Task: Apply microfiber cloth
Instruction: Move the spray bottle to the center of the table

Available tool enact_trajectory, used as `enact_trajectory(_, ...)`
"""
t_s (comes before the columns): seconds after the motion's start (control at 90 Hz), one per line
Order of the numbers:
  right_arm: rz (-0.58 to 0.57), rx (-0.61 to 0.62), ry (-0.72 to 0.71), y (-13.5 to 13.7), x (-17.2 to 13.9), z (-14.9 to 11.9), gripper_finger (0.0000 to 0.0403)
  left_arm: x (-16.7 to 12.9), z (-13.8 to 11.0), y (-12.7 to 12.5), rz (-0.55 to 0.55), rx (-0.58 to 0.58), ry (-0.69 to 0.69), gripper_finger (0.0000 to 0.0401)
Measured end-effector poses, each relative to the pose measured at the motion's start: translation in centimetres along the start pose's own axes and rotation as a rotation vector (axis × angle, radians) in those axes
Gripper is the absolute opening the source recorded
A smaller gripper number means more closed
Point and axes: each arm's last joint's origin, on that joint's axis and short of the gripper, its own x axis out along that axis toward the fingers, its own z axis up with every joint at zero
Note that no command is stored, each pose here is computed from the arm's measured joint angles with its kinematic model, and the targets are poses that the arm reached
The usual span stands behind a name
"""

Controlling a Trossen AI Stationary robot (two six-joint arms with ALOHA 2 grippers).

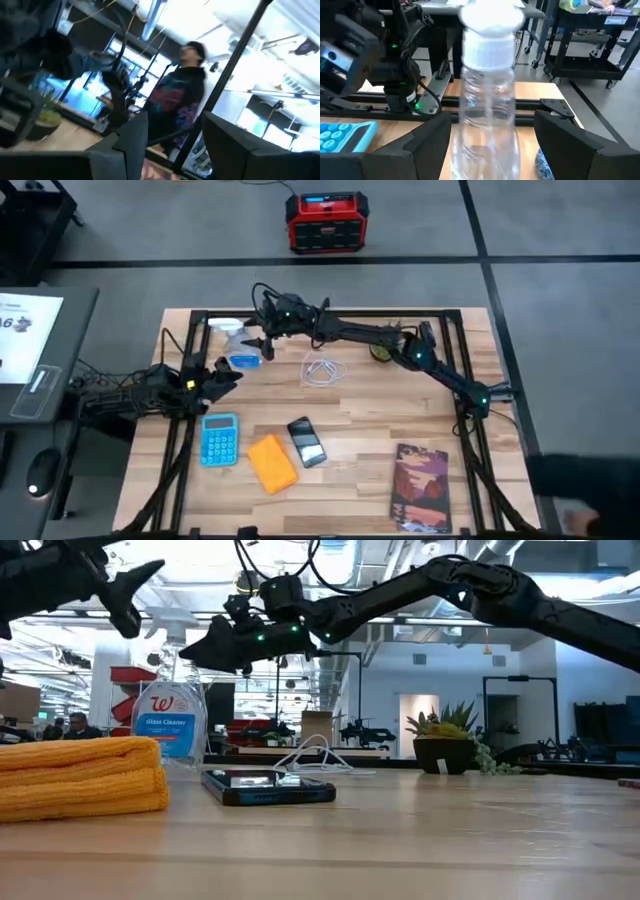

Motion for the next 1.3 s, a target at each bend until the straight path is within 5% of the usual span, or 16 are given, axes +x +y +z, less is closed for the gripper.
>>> enact_trajectory(0.822,0.022,0.085,-0.042,0.0,1.8,-4.1,0.0265,0.0,0.1,-0.1,-0.005,-0.003,-0.010,0.0162)
enact_trajectory(1.3,0.023,0.137,-0.041,0.1,1.8,-4.1,0.0110,0.0,0.1,0.0,-0.004,-0.007,-0.009,0.0162)
